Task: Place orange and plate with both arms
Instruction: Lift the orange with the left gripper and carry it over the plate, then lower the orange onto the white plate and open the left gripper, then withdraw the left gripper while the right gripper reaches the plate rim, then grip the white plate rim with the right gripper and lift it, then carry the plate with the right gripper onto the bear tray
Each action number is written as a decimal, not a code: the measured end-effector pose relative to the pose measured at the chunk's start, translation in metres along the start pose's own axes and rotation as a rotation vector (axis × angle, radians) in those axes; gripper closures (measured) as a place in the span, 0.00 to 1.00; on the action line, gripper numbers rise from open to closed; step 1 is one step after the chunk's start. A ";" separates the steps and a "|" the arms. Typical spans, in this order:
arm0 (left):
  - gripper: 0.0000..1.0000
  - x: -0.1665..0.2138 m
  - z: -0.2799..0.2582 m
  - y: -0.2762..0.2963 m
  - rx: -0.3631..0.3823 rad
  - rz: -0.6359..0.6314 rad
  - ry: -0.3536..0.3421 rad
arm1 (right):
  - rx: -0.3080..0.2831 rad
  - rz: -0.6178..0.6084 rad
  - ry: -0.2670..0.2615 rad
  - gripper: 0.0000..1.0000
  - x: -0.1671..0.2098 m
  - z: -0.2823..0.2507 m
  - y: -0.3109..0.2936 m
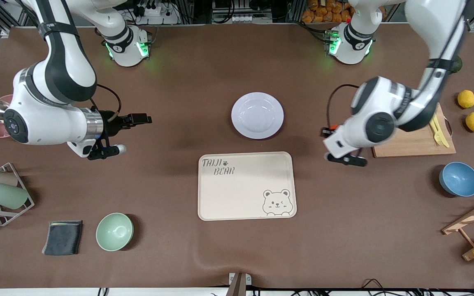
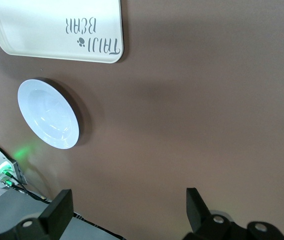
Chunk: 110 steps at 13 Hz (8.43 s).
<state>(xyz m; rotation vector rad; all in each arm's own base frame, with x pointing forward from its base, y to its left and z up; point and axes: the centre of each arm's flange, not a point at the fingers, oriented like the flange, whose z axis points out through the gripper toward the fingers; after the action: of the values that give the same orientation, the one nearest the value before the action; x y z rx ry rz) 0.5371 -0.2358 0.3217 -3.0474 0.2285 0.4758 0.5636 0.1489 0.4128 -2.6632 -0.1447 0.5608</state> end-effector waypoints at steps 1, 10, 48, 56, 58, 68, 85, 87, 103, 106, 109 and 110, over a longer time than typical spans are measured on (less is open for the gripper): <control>0.28 -0.010 0.002 0.035 0.017 -0.016 0.002 | 0.000 0.002 -0.001 0.00 0.000 0.000 0.001; 0.28 -0.097 0.059 0.221 0.080 -0.129 -0.043 | 0.003 0.016 -0.005 0.00 0.004 0.003 0.009; 0.00 -0.085 -0.286 0.009 -0.052 -0.140 0.428 | 0.115 0.015 -0.076 0.00 0.031 0.144 -0.052; 0.00 -0.097 -0.302 -0.124 -0.064 -0.125 0.352 | 0.212 0.129 -0.024 0.00 -0.002 0.272 -0.094; 0.00 -0.098 -0.300 -0.141 -0.066 -0.156 0.340 | 0.226 0.149 -0.014 0.00 -0.002 0.288 -0.098; 0.00 -0.104 -0.296 -0.161 -0.067 -0.189 0.293 | 0.393 0.185 0.042 0.00 -0.008 0.369 -0.108; 0.00 -0.105 -0.296 -0.161 -0.066 -0.189 0.288 | 0.534 0.213 0.117 0.85 -0.013 0.387 -0.124; 0.00 -0.105 -0.296 -0.161 -0.066 -0.189 0.287 | 0.560 0.216 0.131 0.86 -0.011 0.379 -0.131; 0.00 -0.105 -0.296 -0.161 -0.066 -0.190 0.287 | 0.821 0.118 0.395 0.95 -0.005 0.329 -0.167; 0.00 -0.105 -0.296 -0.161 -0.066 -0.189 0.287 | 0.842 0.114 0.471 0.95 0.016 0.308 -0.154; 0.00 -0.105 -0.296 -0.161 -0.066 -0.189 0.287 | 0.844 0.144 0.518 0.95 0.051 0.301 -0.130; 0.00 -0.105 -0.296 -0.161 -0.066 -0.189 0.287 | 0.842 0.155 0.528 0.95 0.060 0.302 -0.122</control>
<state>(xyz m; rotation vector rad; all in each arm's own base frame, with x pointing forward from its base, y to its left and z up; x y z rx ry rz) 0.5517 -0.0837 0.6393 -3.1496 -0.0670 0.0340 0.4939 0.3840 0.1896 -1.9033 0.3742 -0.0688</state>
